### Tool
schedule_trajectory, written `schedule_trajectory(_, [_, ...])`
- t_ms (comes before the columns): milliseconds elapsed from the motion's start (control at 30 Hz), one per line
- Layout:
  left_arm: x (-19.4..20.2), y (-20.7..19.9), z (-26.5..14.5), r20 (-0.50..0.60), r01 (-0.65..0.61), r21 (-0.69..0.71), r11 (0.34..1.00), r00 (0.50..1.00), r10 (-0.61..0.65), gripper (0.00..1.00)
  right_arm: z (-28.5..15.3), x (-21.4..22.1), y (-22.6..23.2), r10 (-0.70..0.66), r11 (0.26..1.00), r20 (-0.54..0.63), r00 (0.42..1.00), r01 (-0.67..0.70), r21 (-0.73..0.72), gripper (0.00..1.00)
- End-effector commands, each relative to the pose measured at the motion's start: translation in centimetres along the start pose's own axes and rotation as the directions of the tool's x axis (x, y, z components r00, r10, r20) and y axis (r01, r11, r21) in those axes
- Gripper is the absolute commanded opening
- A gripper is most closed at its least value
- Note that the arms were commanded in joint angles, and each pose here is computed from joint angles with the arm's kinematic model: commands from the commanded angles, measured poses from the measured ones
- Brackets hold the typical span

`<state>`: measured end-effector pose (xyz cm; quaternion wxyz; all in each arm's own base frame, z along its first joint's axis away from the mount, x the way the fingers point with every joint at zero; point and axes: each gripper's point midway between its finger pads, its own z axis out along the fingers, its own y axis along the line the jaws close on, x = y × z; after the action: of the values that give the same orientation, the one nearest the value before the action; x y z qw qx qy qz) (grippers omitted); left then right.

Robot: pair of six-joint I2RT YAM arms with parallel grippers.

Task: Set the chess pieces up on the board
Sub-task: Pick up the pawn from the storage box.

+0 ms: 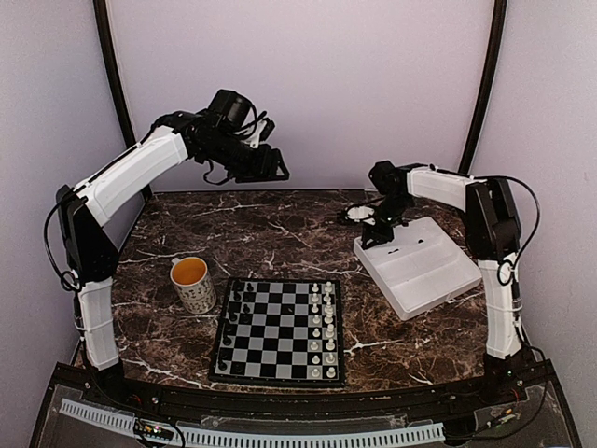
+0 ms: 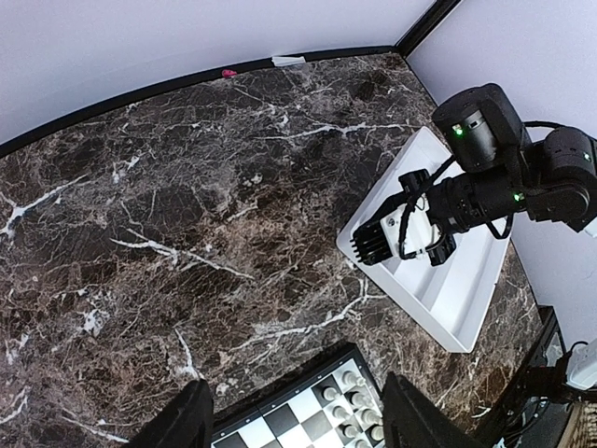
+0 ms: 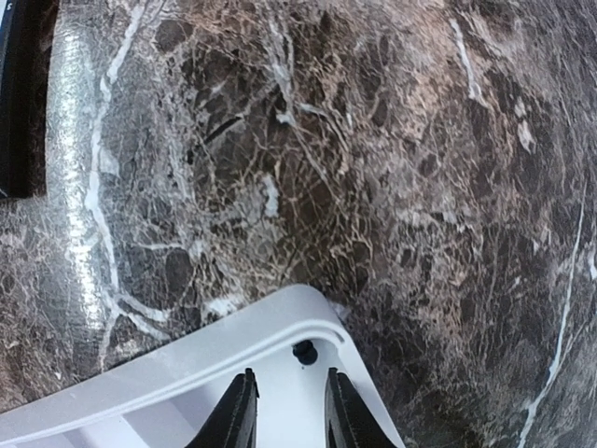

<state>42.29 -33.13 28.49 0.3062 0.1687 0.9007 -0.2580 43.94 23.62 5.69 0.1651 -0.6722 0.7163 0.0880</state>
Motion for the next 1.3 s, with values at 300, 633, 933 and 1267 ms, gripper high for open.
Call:
schedule_trajectory(300, [-0.7,0.1,-1.3,0.017,-0.007,-0.009,1.0,1.0,0.008,0.64,2.0,0.1,1.3,-0.134,0.986,-0.032,0.99,0.13,-0.101,0.21])
schedule_trajectory(633, [-1.1,0.1,-1.0,0.021,-0.007,-0.002,1.0,1.0,0.007,0.64,4.8,1.0,2.7,-0.165,0.968,-0.044,0.985,0.153,-0.2,0.21])
schedule_trajectory(933, [-1.1,0.2,-0.7,0.015,-0.011,0.0,1.0,1.0,0.011,0.64,2.4,2.2,2.0,-0.101,0.983,-0.06,0.993,0.09,-0.161,0.04])
schedule_trajectory(1267, [-1.6,-0.4,-0.4,0.034,-0.039,0.032,0.999,0.999,0.038,0.64,-2.8,1.9,0.7,0.057,0.993,0.002,0.998,-0.057,-0.1,0.03])
